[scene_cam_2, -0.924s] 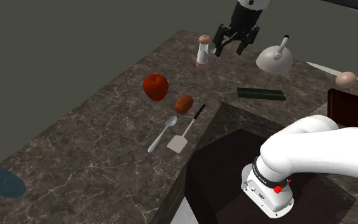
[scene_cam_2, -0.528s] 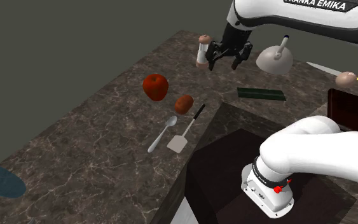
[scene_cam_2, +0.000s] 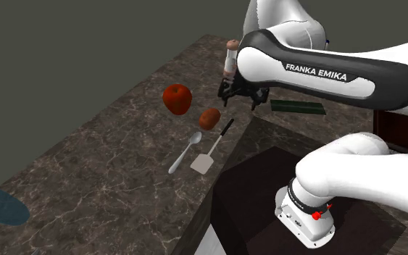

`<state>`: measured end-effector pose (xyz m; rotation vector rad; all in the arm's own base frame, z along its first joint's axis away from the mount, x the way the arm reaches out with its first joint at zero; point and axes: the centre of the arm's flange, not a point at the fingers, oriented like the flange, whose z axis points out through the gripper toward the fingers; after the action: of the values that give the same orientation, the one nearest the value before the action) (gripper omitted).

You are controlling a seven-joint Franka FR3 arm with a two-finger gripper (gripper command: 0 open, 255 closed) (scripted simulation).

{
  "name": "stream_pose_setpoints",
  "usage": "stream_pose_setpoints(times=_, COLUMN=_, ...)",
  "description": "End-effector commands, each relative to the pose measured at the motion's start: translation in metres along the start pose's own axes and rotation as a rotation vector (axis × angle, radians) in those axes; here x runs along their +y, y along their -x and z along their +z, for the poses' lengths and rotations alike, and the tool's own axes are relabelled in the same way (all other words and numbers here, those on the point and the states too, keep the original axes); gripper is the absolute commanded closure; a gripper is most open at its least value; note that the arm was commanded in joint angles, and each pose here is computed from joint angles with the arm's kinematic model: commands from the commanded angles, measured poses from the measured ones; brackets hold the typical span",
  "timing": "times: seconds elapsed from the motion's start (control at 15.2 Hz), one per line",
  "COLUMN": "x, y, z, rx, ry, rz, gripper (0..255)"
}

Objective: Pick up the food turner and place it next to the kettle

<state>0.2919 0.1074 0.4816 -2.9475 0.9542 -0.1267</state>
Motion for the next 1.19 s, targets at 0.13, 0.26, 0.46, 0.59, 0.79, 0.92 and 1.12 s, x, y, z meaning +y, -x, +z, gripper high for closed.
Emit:
stream_pose_setpoints(times=0.13, x=-0.027, y=0.025, z=0.044, rx=0.006, ry=0.037, rz=0.176, gripper=0)
stream_pose_setpoints(times=0.26, x=-0.042, y=0.037, z=0.064, rx=0.009, ry=0.056, rz=0.26, gripper=0)
stream_pose_setpoints(times=0.46, x=-0.064, y=0.051, z=0.097, rx=0.014, ry=0.083, rz=0.385, gripper=0)
stream_pose_setpoints(times=0.59, x=-0.069, y=0.054, z=0.11, rx=0.015, ry=0.09, rz=0.416, gripper=0)
stream_pose_setpoints(times=0.79, x=-0.068, y=0.054, z=0.126, rx=0.015, ry=0.09, rz=0.416, gripper=0)
stream_pose_setpoints(times=0.92, x=-0.067, y=0.055, z=0.136, rx=0.015, ry=0.09, rz=0.416, gripper=0)
stream_pose_setpoints(times=1.12, x=-0.066, y=0.055, z=0.144, rx=0.015, ry=0.09, rz=0.416, gripper=0)
